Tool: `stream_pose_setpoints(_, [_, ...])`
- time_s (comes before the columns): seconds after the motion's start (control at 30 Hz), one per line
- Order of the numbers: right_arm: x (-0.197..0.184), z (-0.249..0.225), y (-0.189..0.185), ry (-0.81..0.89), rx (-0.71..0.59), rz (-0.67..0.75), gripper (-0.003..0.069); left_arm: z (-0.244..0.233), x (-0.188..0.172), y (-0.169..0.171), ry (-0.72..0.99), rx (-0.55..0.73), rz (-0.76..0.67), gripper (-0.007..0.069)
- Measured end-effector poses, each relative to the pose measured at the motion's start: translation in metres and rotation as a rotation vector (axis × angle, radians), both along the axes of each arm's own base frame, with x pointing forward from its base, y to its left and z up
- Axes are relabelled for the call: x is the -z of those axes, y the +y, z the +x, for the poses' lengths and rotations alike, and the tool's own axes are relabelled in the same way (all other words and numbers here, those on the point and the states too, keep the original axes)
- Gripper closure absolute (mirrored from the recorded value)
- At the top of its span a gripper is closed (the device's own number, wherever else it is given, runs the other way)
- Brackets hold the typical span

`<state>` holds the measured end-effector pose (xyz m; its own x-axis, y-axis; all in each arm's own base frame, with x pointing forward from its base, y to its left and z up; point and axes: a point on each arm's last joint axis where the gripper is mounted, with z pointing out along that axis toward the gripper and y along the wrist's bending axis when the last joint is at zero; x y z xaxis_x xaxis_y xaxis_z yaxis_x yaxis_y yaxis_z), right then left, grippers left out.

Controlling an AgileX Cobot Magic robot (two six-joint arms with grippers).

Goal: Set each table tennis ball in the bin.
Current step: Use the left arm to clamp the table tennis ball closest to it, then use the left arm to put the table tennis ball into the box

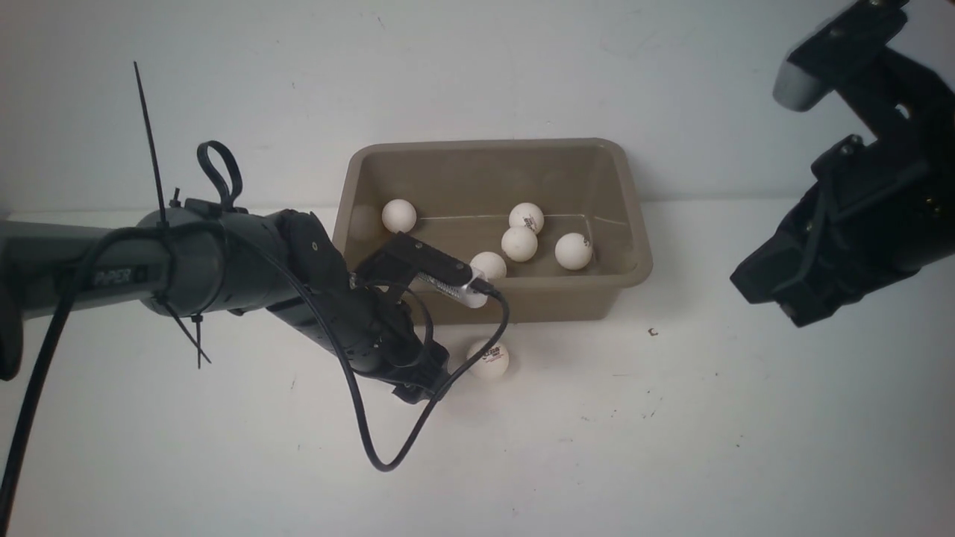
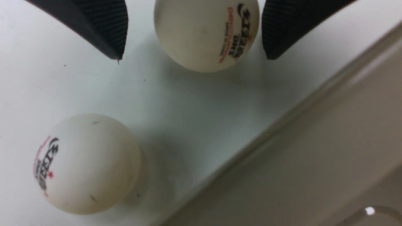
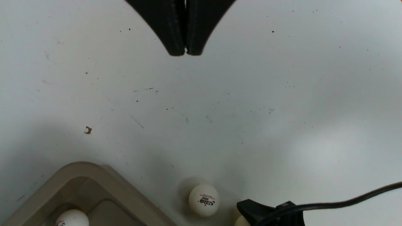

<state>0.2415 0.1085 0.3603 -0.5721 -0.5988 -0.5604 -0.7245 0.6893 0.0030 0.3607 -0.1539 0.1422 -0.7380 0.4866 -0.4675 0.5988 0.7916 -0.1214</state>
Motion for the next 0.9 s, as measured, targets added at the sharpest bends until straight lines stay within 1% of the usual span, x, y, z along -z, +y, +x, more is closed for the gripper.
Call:
stream_pose_setpoints(0.1, [0.000, 0.000, 0.000, 0.000, 0.000, 0.000, 0.0675, 0.001, 0.000, 0.000, -0.003, -0.014, -0.006, 0.0133])
stream_pose_setpoints(0.17, [0.000, 0.000, 0.000, 0.000, 0.000, 0.000, 0.0675, 0.001, 0.000, 0.000, 0.003, -0.033, -0.014, 0.0188])
stream_pose_setpoints(0.23, [0.000, 0.000, 0.000, 0.000, 0.000, 0.000, 0.0675, 0.001, 0.000, 0.000, 0.010, -0.047, -0.019, 0.0260])
stream_pose_setpoints(0.27, [0.000, 0.000, 0.000, 0.000, 0.000, 0.000, 0.0675, 0.000, 0.000, 0.000, 0.018, -0.051, -0.019, 0.0279])
stream_pose_setpoints(0.47, [0.000, 0.000, 0.000, 0.000, 0.000, -0.001, 0.0675, -0.008, -0.008, 0.002, 0.081, -0.014, 0.013, 0.0272])
stream_pose_setpoints(0.57, [0.000, 0.000, 0.000, -0.005, -0.006, -0.004, 0.0675, -0.012, -0.036, 0.005, 0.030, -0.021, 0.022, 0.0272])
stream_pose_setpoints(0.63, [0.000, 0.000, 0.000, -0.007, -0.010, -0.007, 0.0675, -0.013, -0.061, 0.007, -0.044, -0.031, 0.006, 0.0272])
stream_pose_setpoints(0.77, [0.000, 0.000, 0.000, -0.011, -0.012, -0.008, 0.0675, 0.005, -0.121, 0.007, -0.288, -0.056, -0.013, 0.0272])
stream_pose_setpoints(0.83, [0.000, 0.000, 0.000, -0.011, -0.012, -0.008, 0.0675, 0.020, -0.130, 0.004, -0.335, -0.062, 0.000, 0.0272])
stream_pose_setpoints(0.9, [0.000, 0.000, 0.000, -0.012, -0.013, -0.008, 0.0675, 0.037, -0.126, 0.000, -0.336, -0.065, 0.024, 0.0272])
